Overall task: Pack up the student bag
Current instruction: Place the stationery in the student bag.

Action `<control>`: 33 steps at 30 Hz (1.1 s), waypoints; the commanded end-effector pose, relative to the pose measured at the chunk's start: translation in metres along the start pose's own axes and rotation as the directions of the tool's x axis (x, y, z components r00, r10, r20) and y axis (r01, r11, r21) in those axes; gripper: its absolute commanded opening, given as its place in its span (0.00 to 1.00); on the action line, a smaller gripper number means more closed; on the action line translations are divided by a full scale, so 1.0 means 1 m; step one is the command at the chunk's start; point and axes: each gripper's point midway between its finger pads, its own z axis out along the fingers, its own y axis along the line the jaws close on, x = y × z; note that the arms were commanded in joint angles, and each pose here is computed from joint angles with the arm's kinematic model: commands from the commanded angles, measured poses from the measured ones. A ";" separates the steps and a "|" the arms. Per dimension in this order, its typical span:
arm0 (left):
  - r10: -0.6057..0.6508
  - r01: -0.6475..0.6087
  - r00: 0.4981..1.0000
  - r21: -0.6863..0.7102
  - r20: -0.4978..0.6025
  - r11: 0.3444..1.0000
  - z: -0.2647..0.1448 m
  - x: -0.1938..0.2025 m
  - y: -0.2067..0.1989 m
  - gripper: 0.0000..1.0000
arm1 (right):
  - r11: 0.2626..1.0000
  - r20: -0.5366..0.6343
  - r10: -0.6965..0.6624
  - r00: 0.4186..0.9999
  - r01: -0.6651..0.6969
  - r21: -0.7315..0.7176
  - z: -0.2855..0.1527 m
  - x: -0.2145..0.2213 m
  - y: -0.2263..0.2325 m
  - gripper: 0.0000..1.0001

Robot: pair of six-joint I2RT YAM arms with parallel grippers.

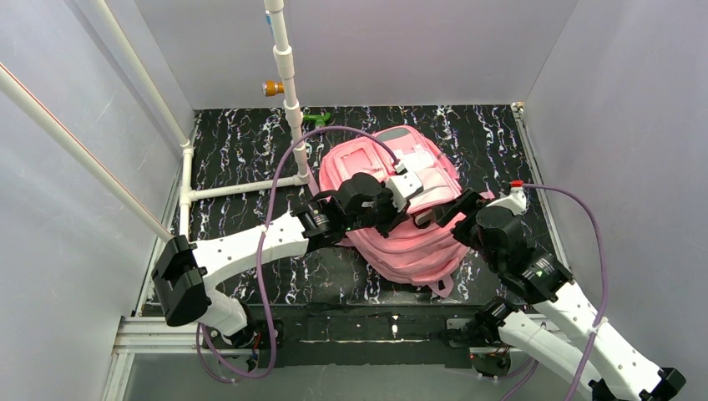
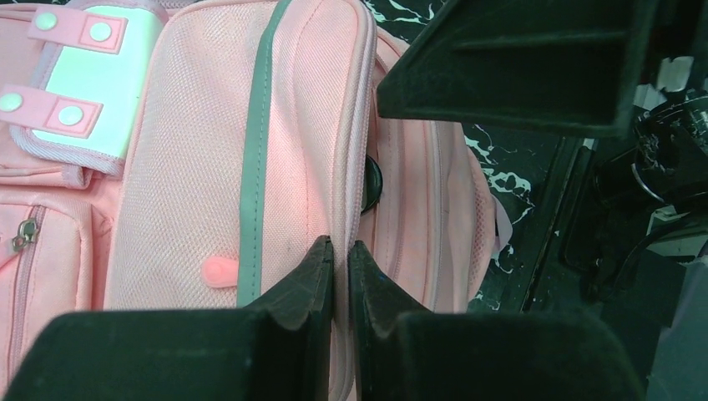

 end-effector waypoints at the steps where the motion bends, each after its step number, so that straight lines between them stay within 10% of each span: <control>1: -0.016 0.005 0.996 0.114 0.090 0.993 -0.017 -0.034 -0.024 0.00 | 0.991 -0.011 -0.130 0.991 0.130 0.023 -0.022 -0.013 -0.006 0.89; 16: -0.298 0.298 0.954 0.042 0.004 0.954 -0.091 0.016 0.025 0.70 | 0.910 -0.097 -0.404 0.910 0.388 -0.148 -0.020 -0.024 0.064 0.88; 33: -0.192 0.193 0.981 0.151 -0.021 0.970 -0.050 0.079 0.037 0.65 | 0.925 -0.261 -0.366 0.893 0.317 -0.211 0.023 -0.031 0.044 0.92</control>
